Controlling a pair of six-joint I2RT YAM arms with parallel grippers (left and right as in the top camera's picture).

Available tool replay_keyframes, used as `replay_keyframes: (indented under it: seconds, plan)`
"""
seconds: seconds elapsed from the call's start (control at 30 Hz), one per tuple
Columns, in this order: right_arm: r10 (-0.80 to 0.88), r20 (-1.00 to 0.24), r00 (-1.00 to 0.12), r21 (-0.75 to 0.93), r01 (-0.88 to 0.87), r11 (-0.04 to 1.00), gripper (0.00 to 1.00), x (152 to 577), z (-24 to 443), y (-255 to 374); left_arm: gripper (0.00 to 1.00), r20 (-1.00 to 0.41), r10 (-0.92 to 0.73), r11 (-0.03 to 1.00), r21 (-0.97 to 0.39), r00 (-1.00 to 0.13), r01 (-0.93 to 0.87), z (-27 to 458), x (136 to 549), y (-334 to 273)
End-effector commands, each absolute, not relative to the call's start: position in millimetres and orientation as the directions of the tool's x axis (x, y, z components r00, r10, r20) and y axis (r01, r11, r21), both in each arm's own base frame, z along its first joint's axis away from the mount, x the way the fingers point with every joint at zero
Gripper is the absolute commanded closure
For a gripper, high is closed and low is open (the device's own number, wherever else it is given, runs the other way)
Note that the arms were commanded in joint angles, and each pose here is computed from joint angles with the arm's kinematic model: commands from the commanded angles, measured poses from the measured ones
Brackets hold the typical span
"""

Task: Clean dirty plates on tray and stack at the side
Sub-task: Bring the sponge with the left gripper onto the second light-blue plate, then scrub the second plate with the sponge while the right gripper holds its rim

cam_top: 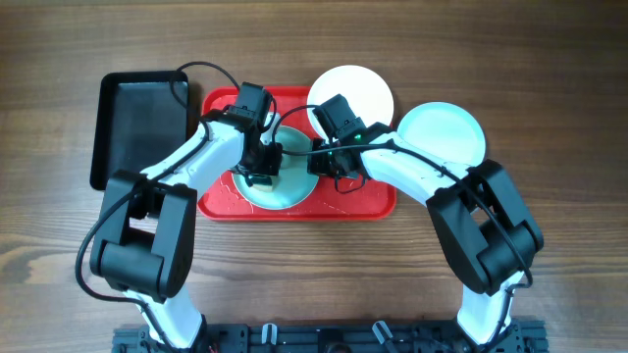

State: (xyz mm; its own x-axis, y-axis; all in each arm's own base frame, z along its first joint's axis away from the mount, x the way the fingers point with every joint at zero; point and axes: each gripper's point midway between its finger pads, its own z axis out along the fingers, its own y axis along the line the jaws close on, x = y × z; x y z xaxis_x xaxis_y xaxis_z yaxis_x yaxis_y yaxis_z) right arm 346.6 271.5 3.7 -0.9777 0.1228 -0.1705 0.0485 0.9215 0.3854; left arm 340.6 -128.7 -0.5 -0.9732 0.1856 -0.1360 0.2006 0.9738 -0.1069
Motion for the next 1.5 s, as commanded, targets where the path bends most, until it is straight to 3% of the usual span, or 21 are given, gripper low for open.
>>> replay_keyframes:
  seconds: [0.0, 0.1, 0.2, 0.33, 0.43, 0.53, 0.6, 0.87, 1.03, 1.17, 1.23, 1.37, 1.47]
  plan:
    - [0.129, -0.173, -0.976, 0.412, 0.048, 0.910, 0.96, 352.3, 6.1, 281.3, 0.96, 0.058, 0.224, 0.951, -0.230, -0.973, 0.206, -39.0, 285.5, -141.2]
    - [0.128, -0.173, -0.976, 0.412, 0.047, 0.910, 0.96, 352.3, 6.1, 281.3, 0.96, 0.001, 0.404, 0.811, -0.463, -0.915, 0.358, -24.4, 270.8, -177.1]
    - [0.126, -0.174, -0.977, 0.412, 0.044, 0.910, 0.96, 352.3, 6.1, 281.3, 0.96, -0.054, 0.483, 0.735, -0.516, -0.874, 0.439, -18.9, 266.7, -185.9]
    - [0.126, -0.175, -0.977, 0.411, 0.043, 0.910, 0.96, 352.4, 6.2, 281.3, 0.96, -0.038, 0.461, 0.817, -0.371, -0.887, 0.441, -31.6, 280.7, -164.4]
    - [0.123, -0.176, -0.977, 0.411, 0.040, 0.911, 0.96, 352.4, 6.2, 281.3, 0.96, -0.028, 0.297, 0.951, -0.085, -0.955, 0.298, -43.2, 308.7, -121.7]
    - [0.123, -0.176, -0.977, 0.411, 0.040, 0.911, 0.96, 352.4, 6.2, 281.4, 0.96, -0.113, 0.154, 0.981, 0.136, -0.982, 0.138, -41.0, 335.0, -87.3]
    - [0.122, -0.176, -0.977, 0.411, 0.040, 0.911, 0.96, 352.4, 6.2, 281.4, 0.96, -0.187, 0.112, 0.976, 0.203, -0.976, 0.073, -36.6, 351.1, -77.0]
    - [0.122, -0.176, -0.977, 0.411, 0.040, 0.911, 0.96, 352.4, 6.2, 281.4, 0.96, -0.420, -0.063, 0.945, 0.267, -0.905, -0.189, -18.2, 391.3, -57.1]
    - [0.119, -0.178, -0.977, 0.410, 0.036, 0.911, 0.96, 352.4, 6.2, 281.4, 0.96, -0.360, -0.077, 0.946, 0.268, -0.930, -0.182, -23.9, 376.6, -56.7]
    - [0.119, -0.178, -0.977, 0.411, 0.036, 0.911, 0.96, 352.3, 6.2, 281.4, 0.96, -0.165, 0.018, 0.983, 0.184, -0.986, -0.013, -38.3, 341.6, -76.3]
    - [0.119, -0.178, -0.977, 0.411, 0.036, 0.911, 0.96, 352.4, 6.2, 281.5, 0.96, -0.057, 0.150, 0.988, 0.032, -0.987, 0.149, -43.5, 320.2, -102.6]
    - [0.119, -0.178, -0.977, 0.411, 0.036, 0.911, 0.96, 352.5, 6.3, 281.5, 0.96, 0.025, 0.405, 0.864, -0.338, -0.914, 0.373, -33.7, 275.1, -155.6]
    - [0.119, -0.178, -0.977, 0.411, 0.036, 0.911, 0.96, 352.4, 6.3, 281.6, 0.96, 0.000, 0.471, 0.780, -0.467, -0.882, 0.417, -23.8, 262.5, -174.3]
